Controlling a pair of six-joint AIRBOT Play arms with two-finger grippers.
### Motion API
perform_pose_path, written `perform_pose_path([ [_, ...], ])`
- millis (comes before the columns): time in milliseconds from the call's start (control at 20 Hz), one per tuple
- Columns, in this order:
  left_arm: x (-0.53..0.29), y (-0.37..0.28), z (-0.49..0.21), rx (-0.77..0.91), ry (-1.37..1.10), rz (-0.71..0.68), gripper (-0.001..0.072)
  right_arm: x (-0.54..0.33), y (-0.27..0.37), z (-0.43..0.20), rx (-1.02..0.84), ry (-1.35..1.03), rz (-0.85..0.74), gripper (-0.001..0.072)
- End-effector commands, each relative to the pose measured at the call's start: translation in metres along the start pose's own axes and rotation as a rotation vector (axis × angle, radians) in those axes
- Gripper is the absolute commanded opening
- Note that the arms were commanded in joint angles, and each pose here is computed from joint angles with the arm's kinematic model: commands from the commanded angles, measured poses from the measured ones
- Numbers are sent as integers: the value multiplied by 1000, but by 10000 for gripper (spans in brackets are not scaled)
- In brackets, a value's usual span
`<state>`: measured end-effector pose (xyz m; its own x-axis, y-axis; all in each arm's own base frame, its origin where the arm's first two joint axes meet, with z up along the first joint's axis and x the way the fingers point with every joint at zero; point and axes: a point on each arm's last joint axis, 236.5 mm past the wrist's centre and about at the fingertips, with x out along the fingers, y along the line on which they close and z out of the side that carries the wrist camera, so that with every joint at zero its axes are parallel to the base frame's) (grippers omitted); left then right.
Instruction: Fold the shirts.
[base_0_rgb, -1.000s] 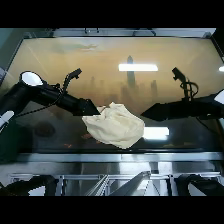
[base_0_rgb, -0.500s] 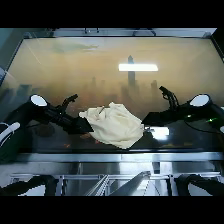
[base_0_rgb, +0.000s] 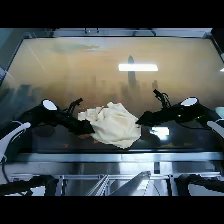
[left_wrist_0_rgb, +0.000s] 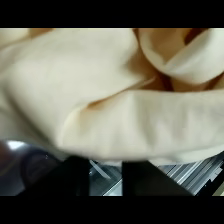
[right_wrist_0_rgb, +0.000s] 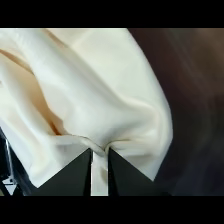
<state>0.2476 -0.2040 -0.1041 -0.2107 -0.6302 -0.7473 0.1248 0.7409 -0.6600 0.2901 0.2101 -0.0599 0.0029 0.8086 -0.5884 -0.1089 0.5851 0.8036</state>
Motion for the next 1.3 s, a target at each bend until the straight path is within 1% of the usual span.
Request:
perform_pose_path([
  [0, 14, -15, 8, 50, 86, -22, 21, 1, 18, -2, -16, 9, 81, 20],
  [50, 11, -21, 10, 64, 108, -39, 5, 0, 19, -4, -17, 18, 89, 21],
  [200, -3, -36, 22, 106, 107, -63, 4, 0, 20, -5, -18, 22, 92, 20],
  [500, -24, -49, 36, 157, 18, -43, 4, -1, 30, 3, -35, -14, 133, 20],
  [700, -40, -44, 42, 141, -23, -47, 5, -1, 31, 4, -37, -19, 137, 20],
  [1050, -43, -41, 42, 127, -26, -52, 5, -1, 32, 5, -35, -22, 141, 20],
  [1100, -43, -40, 42, 128, -25, -51, 58, -1, 34, 7, -30, -29, 149, 20],
  [1150, -43, -41, 42, 128, -25, -52, 271, -2, 35, 8, -27, -34, 156, 20],
  [1200, -43, -41, 42, 128, -26, -51, 307, -2, 36, 9, -28, -39, 161, 20],
  [1250, -43, -41, 42, 128, -27, -51, 306, -2, 37, 10, -29, -43, 165, 20],
])
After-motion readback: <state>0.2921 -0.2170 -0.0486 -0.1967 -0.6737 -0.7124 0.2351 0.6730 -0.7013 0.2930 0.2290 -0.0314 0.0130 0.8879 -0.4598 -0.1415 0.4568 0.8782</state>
